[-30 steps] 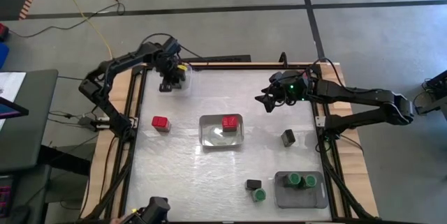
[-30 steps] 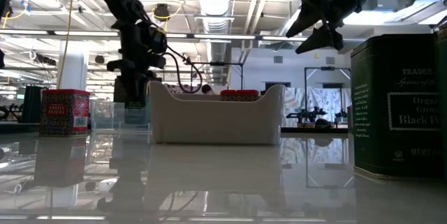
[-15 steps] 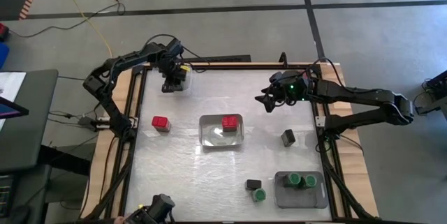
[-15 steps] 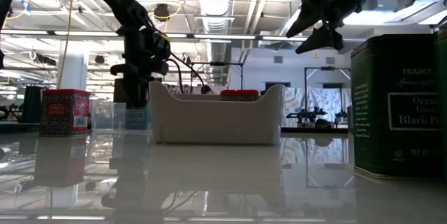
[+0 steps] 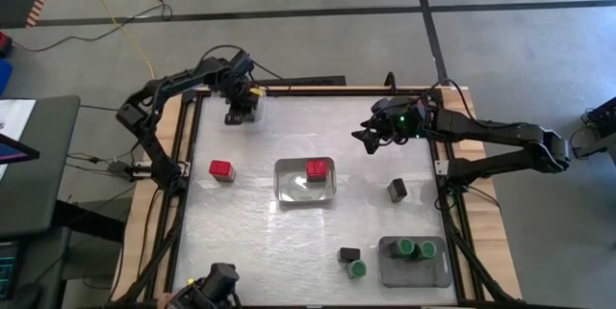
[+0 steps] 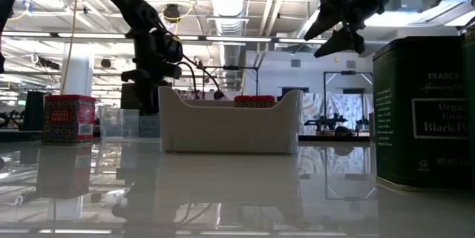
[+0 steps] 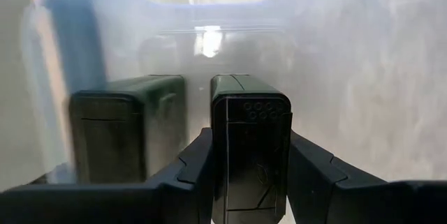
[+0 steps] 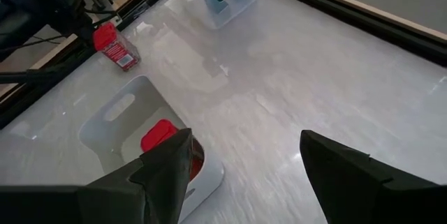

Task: Sort spices by type
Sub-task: Put the bottom left black seasoning can into the transparent bin, then put the top right black seasoning can into the transparent bin

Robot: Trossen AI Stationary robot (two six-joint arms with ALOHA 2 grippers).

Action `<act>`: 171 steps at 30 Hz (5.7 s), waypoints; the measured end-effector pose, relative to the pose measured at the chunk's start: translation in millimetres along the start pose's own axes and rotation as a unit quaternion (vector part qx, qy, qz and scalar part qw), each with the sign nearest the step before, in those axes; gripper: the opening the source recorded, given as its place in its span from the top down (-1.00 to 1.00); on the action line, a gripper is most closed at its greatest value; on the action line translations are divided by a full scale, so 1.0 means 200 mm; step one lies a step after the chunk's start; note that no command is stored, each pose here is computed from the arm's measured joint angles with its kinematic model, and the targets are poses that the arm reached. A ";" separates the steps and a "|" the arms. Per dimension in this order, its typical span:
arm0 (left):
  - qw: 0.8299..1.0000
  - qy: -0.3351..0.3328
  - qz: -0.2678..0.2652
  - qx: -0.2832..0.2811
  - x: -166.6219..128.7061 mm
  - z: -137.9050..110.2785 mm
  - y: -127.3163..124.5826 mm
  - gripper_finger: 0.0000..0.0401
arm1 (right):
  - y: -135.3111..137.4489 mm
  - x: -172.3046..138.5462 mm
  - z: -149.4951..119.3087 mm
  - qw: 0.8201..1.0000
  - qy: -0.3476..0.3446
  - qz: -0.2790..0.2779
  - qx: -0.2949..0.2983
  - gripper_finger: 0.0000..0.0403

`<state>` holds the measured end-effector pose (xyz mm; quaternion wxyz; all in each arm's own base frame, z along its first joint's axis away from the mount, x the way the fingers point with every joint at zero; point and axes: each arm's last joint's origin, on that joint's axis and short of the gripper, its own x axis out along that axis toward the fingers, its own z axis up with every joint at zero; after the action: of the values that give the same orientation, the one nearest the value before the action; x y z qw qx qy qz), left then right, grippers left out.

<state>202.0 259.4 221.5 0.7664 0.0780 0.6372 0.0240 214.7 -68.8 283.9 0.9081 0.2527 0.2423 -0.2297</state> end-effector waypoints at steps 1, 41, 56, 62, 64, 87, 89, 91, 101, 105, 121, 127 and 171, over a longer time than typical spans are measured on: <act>1.000 -0.001 0.004 0.000 0.00 0.00 0.01 0.38 | 0.00 0.00 0.00 1.000 0.000 0.000 0.000 -0.45; 1.000 -0.010 0.010 0.004 -0.02 0.02 0.01 0.21 | 0.00 0.00 0.00 1.000 0.001 -0.001 -0.001 -0.45; 1.000 -0.010 0.010 -0.003 -0.02 0.02 0.01 -0.11 | 0.00 0.00 0.00 1.000 0.001 -0.001 0.003 -0.45; 1.000 -0.010 0.010 -0.004 -0.02 0.02 0.01 -0.19 | 0.00 0.00 0.00 1.000 0.001 -0.001 0.003 -0.45; 1.000 -0.011 0.011 -0.009 -0.02 0.02 0.01 -0.19 | 0.00 0.00 0.00 1.000 0.001 -0.001 0.003 -0.45; 0.975 -0.114 0.096 -0.162 -0.59 -0.02 -0.28 -0.19 | 0.00 0.00 0.00 1.000 0.001 -0.001 0.009 -0.45; 0.967 -0.139 0.094 -0.192 -0.67 -0.01 -0.37 -0.19 | 0.00 0.00 0.00 1.000 0.002 0.000 0.016 -0.45; 0.959 -0.164 0.086 -0.213 -0.73 0.00 -0.46 -0.19 | 0.00 0.00 0.00 1.000 -0.002 0.002 0.017 -0.45; 0.947 -0.192 0.051 -0.253 -0.77 0.17 -0.91 -0.19 | -0.02 -0.03 -0.01 1.000 0.015 -0.010 0.009 -0.62; 0.945 -0.190 0.009 -0.266 -0.67 0.22 -1.10 -0.19 | -0.02 -0.03 -0.02 0.999 0.022 -0.012 -0.028 -0.83; 0.937 -0.279 -0.070 -0.197 -0.35 0.24 -1.59 -0.19 | -0.01 -0.03 -0.05 0.998 0.051 -0.016 -0.040 -0.93; 0.937 -0.304 -0.025 -0.171 -0.39 0.20 -1.62 -0.19 | 0.04 -0.07 -0.13 0.993 0.096 -0.069 -0.030 -0.90; 0.914 -0.334 -0.101 -0.206 -0.34 -0.08 -1.56 -0.19 | 0.19 -0.04 -0.63 0.868 0.360 -0.307 0.152 -0.66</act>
<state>154.8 -56.5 238.5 0.9319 -0.1426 0.3296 0.0501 187.9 35.2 207.4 0.5919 0.3658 0.5800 -0.4237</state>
